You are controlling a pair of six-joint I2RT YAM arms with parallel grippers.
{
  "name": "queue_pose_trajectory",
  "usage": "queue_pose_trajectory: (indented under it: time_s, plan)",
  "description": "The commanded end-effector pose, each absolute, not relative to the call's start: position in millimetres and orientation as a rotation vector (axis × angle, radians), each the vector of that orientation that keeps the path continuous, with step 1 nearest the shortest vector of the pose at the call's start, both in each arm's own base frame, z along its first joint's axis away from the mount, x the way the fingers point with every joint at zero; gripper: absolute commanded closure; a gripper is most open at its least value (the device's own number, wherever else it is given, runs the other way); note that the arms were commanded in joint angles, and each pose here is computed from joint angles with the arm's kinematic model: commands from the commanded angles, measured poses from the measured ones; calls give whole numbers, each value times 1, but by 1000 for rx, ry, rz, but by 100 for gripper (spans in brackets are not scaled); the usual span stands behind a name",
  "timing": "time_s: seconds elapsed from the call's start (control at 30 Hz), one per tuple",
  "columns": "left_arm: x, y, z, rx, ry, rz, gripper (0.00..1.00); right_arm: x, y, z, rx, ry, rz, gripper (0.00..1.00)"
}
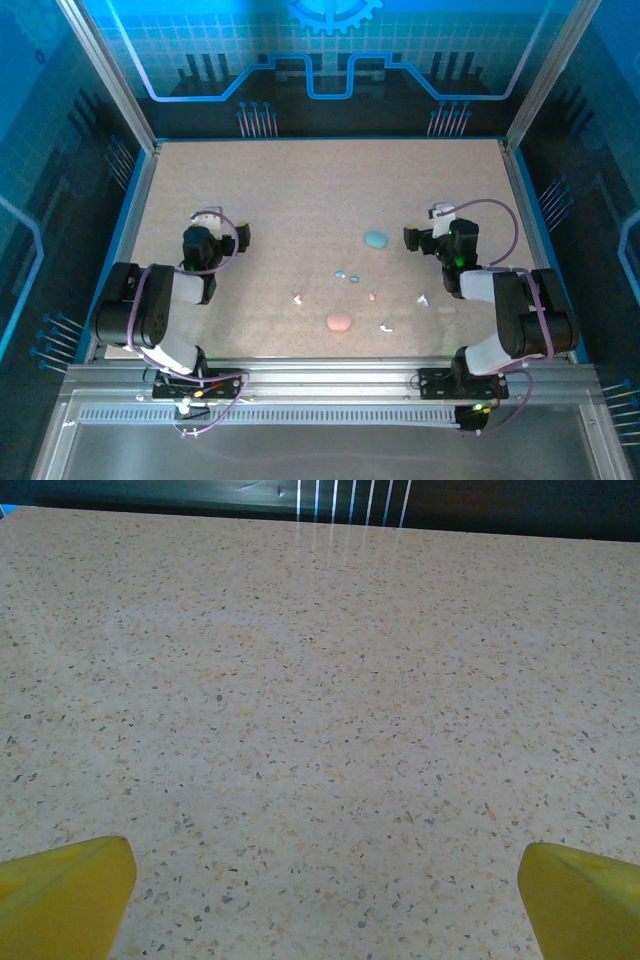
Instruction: Insert the wireless bluetooth earbuds into the charging case
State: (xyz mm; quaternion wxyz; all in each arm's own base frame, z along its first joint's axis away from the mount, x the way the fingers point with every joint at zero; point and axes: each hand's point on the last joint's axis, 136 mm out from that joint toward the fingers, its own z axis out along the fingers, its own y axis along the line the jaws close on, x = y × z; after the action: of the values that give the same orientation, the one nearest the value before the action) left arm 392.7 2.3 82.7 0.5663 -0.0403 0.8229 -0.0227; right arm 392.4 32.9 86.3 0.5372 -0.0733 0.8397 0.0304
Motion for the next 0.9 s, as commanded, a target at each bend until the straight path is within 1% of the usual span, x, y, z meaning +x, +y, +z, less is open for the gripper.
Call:
queue_pose_trajectory:
  time_s: [0.0, 0.6, 0.73, 0.87]
  plan:
    - [399, -2, 96, -75, 1901, -73, 1, 398, 31, 94, -168, 1970, 64, 0]
    - [397, -5, 96, -61, 1895, -83, 1, 398, 32, 94, -171, 1970, 54, 0]
    - [390, 3, 107, -104, 1846, -56, 1, 395, 41, 98, -225, 1957, 69, 1]
    - [382, 10, 127, -147, 1818, -26, 1, 396, 46, 113, -242, 2033, 99, 0]
